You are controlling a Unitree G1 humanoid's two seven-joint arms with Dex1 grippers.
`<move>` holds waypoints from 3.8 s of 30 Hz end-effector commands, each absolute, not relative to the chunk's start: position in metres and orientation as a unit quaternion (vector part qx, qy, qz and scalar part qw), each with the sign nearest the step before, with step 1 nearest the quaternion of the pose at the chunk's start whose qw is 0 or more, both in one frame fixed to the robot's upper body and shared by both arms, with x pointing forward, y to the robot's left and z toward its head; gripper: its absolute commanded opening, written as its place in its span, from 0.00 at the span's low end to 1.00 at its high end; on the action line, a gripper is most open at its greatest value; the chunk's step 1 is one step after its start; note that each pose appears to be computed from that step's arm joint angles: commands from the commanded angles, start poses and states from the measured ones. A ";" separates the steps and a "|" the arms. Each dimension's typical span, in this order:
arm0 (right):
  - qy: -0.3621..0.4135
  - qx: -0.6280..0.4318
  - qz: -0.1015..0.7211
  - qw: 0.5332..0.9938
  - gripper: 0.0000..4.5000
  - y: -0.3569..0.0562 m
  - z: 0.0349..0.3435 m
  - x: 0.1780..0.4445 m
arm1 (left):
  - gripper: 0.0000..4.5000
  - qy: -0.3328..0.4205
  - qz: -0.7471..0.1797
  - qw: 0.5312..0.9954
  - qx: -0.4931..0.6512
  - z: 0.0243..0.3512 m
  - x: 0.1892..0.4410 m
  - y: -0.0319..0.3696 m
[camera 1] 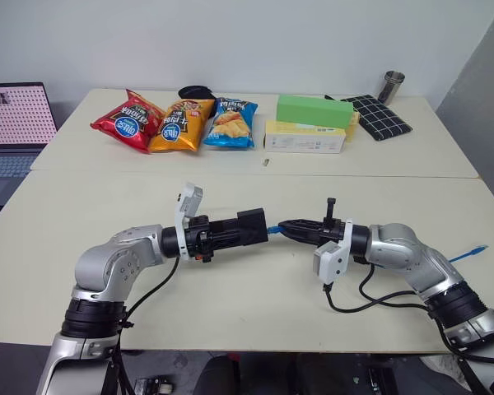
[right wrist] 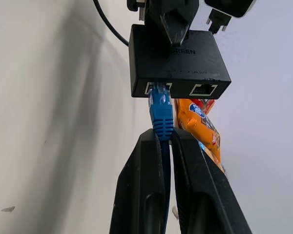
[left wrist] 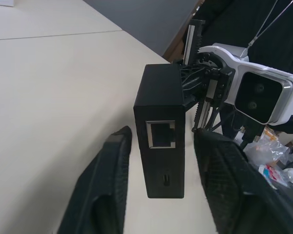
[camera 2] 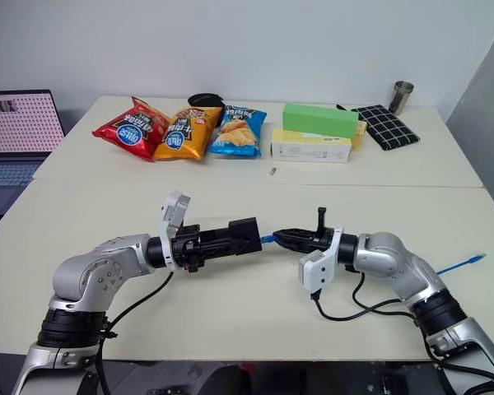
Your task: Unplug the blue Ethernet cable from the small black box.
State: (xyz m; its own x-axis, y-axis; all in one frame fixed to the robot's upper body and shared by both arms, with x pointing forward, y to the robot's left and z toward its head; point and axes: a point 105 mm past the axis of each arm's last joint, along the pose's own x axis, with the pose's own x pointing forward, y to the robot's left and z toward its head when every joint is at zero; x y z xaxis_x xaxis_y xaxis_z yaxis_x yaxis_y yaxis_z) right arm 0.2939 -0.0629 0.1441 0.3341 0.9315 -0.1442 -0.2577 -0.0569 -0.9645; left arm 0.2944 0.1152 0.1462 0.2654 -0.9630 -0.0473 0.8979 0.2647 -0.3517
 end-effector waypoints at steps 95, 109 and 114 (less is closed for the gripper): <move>0.023 -0.188 0.213 0.959 0.61 -0.200 0.178 0.392 | 0.17 -0.003 -0.528 0.839 0.131 0.170 0.335 0.130; -0.006 -0.147 0.525 0.838 0.86 -0.083 0.189 0.289 | 0.17 -0.055 -0.275 0.952 0.120 0.134 0.393 0.180; -0.005 -0.142 0.533 0.834 0.86 -0.076 0.188 0.286 | 0.17 -0.027 -0.220 0.973 0.064 0.113 0.399 0.198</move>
